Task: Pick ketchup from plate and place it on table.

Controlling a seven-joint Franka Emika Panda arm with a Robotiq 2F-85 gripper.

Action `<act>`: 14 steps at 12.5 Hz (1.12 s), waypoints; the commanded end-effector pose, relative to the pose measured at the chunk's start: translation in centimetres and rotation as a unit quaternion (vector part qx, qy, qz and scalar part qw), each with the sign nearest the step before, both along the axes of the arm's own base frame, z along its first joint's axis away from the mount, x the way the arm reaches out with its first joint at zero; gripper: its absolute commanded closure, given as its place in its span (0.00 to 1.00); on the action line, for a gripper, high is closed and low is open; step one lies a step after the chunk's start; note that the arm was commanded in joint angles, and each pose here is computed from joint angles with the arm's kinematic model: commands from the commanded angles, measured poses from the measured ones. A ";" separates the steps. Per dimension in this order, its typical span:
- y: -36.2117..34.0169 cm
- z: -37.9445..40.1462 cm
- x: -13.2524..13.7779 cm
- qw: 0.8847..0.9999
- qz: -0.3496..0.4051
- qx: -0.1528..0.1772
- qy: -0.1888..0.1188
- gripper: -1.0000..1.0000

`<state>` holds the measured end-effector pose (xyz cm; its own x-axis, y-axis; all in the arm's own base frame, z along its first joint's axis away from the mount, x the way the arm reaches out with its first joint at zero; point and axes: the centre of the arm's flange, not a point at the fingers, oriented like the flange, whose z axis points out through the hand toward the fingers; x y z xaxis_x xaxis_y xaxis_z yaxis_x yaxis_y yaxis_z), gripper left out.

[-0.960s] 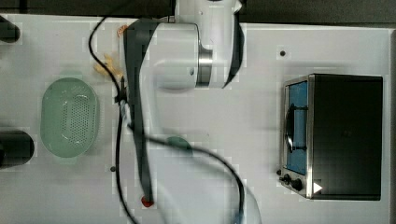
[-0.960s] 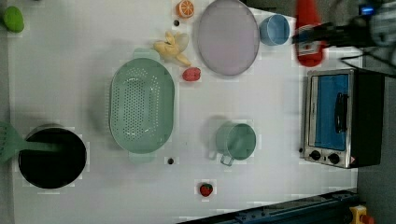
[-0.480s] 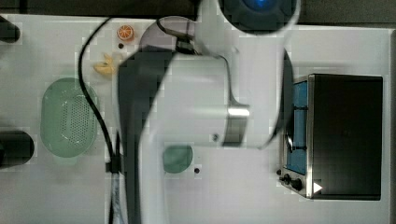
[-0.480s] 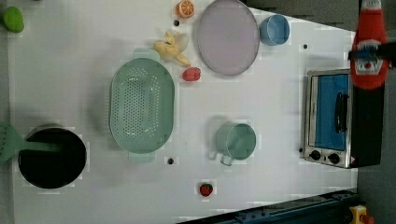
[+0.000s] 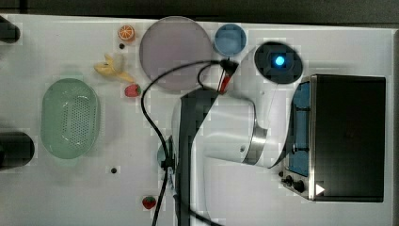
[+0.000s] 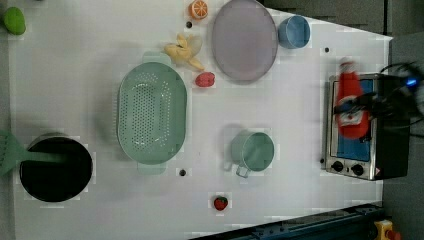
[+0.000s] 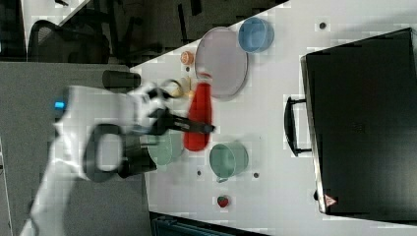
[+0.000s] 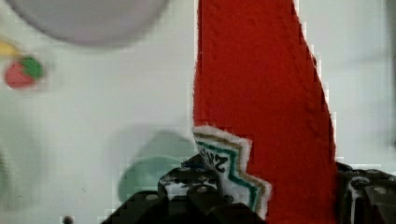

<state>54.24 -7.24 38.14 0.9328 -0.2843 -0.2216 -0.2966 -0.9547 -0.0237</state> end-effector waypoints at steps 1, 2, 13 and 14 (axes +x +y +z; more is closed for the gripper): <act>0.9 -1.3 -0.2 0.999 -0.015 -0.006 -0.028 0.40; 0.9 -3.3 -0.7 0.999 -0.017 -0.007 -0.027 0.40; 1.1 -15.8 -1.8 0.999 -0.021 -0.012 -0.022 0.37; 1.1 -15.6 -1.7 0.999 -0.021 -0.013 -0.027 0.28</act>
<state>50.97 -6.51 19.93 0.9225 -0.3017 -0.2410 -0.3125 -0.9499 -0.0071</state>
